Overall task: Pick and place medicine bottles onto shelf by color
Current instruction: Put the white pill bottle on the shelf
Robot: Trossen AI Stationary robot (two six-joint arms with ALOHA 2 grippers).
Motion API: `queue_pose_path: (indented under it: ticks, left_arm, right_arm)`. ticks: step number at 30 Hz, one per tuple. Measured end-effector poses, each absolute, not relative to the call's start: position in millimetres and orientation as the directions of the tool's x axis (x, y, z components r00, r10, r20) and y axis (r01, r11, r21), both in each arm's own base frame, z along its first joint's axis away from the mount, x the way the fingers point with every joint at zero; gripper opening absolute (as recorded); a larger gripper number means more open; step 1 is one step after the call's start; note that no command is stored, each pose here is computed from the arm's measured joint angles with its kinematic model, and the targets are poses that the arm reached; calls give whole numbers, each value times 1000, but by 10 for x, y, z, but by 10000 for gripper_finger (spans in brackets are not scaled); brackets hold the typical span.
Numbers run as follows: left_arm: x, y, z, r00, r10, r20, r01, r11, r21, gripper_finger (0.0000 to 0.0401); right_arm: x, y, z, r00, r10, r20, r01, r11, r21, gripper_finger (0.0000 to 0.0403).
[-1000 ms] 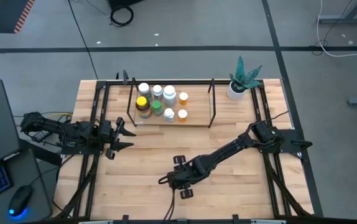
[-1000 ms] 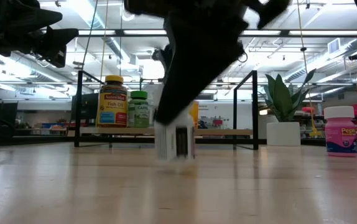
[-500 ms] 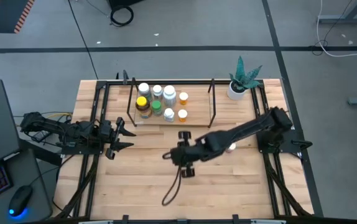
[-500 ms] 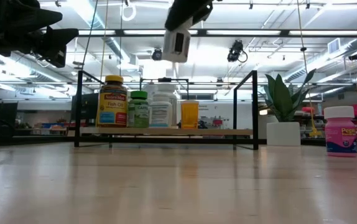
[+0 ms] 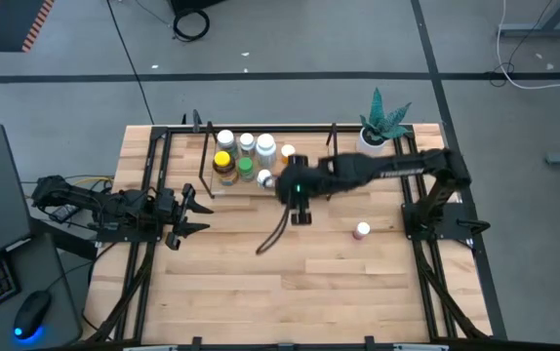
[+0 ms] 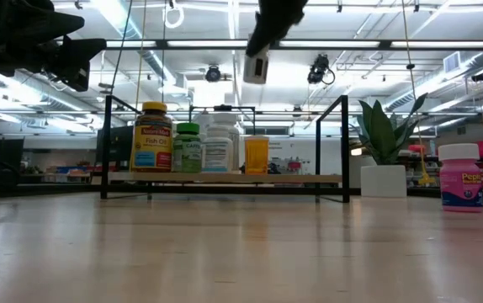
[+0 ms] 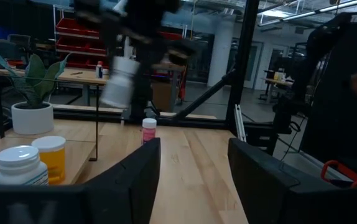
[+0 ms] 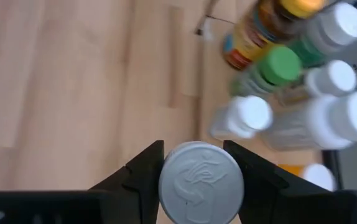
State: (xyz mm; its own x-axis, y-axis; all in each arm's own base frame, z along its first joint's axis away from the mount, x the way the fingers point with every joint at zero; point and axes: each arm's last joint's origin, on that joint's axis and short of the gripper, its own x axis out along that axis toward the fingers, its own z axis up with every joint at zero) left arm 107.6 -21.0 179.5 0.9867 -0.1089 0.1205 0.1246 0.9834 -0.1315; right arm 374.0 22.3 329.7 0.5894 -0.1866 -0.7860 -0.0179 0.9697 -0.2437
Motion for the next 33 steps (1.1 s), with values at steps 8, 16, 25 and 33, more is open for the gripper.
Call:
queue_pose_path:
  ticks: [8,16,25,33]
  left_arm:
    - [1076,-210,1797,987,-109,121,125,983,-131,196]
    - [1076,-210,1795,987,-110,121,125,983,-131,197]
    - [1076,-210,1797,987,-109,121,125,983,-132,193]
    - [1076,-210,1796,987,-109,121,125,983,-132,198]
  right_arm:
    - [3570,-738,3133,543,-223,-810,117,975,-190,166]
    - [3394,-1412,2831,468,-296,-833,281,943,-177,168]
    - [3218,-1760,2576,461,-298,-836,338,930,-145,169]
    - [3189,-1758,2367,486,-263,-834,322,941,-109,170]
